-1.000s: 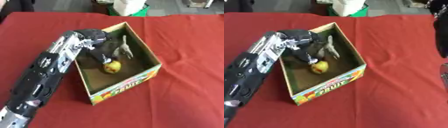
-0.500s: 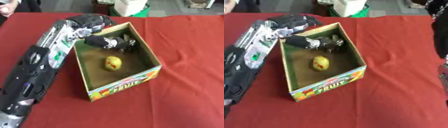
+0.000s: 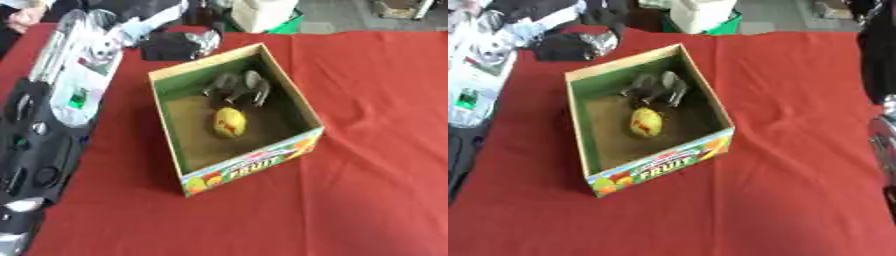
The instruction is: Pick up objects on the table and place them in the box.
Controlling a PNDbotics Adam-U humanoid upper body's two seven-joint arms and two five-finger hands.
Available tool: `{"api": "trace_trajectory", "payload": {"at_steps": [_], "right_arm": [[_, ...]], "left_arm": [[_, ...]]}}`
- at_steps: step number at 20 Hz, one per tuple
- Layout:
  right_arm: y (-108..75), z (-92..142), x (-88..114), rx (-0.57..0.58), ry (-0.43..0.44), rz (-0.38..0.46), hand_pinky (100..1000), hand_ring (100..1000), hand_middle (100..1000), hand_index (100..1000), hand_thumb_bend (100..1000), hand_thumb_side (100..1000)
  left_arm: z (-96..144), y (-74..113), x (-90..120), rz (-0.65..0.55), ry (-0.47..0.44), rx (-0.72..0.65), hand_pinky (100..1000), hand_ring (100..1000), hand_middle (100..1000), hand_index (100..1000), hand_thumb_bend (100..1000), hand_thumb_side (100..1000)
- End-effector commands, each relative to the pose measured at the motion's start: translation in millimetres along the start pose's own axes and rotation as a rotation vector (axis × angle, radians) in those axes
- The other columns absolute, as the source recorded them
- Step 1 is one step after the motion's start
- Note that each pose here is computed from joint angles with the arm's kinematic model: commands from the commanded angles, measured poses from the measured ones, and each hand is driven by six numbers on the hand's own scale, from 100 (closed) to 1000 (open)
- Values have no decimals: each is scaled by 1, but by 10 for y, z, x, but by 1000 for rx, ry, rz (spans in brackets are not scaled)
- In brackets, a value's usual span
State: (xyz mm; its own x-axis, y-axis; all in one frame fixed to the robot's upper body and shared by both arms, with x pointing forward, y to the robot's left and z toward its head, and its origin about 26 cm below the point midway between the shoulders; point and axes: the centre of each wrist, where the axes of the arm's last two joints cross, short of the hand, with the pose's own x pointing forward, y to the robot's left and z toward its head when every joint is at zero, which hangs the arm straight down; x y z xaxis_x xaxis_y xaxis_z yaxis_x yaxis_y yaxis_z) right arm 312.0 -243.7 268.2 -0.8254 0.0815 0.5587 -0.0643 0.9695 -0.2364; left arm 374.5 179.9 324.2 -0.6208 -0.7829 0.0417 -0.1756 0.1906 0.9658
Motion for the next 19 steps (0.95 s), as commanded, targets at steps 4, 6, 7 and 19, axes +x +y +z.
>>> {"api": "trace_trajectory", "payload": {"at_steps": [4, 6, 7, 19], "right_arm": [[-50, -61, 98, -3, -36, -1, 799, 791, 720, 863, 100, 846], [-48, -65, 100, -2, -36, -4, 799, 791, 720, 863, 100, 846], [-48, -66, 101, -2, -36, -5, 799, 791, 720, 863, 100, 846], [-91, -27, 80, -65, -65, -8, 796, 794, 727, 864, 100, 844]], "left_arm": [[741, 364, 59, 398, -47, 561, 634, 682, 730, 861, 100, 976], [783, 347, 62, 524, -72, 628, 634, 682, 730, 861, 100, 976], [790, 342, 63, 556, -77, 643, 634, 682, 730, 861, 100, 976], [1328, 5, -461, 685, 62, 859, 619, 648, 676, 820, 100, 938]]}}
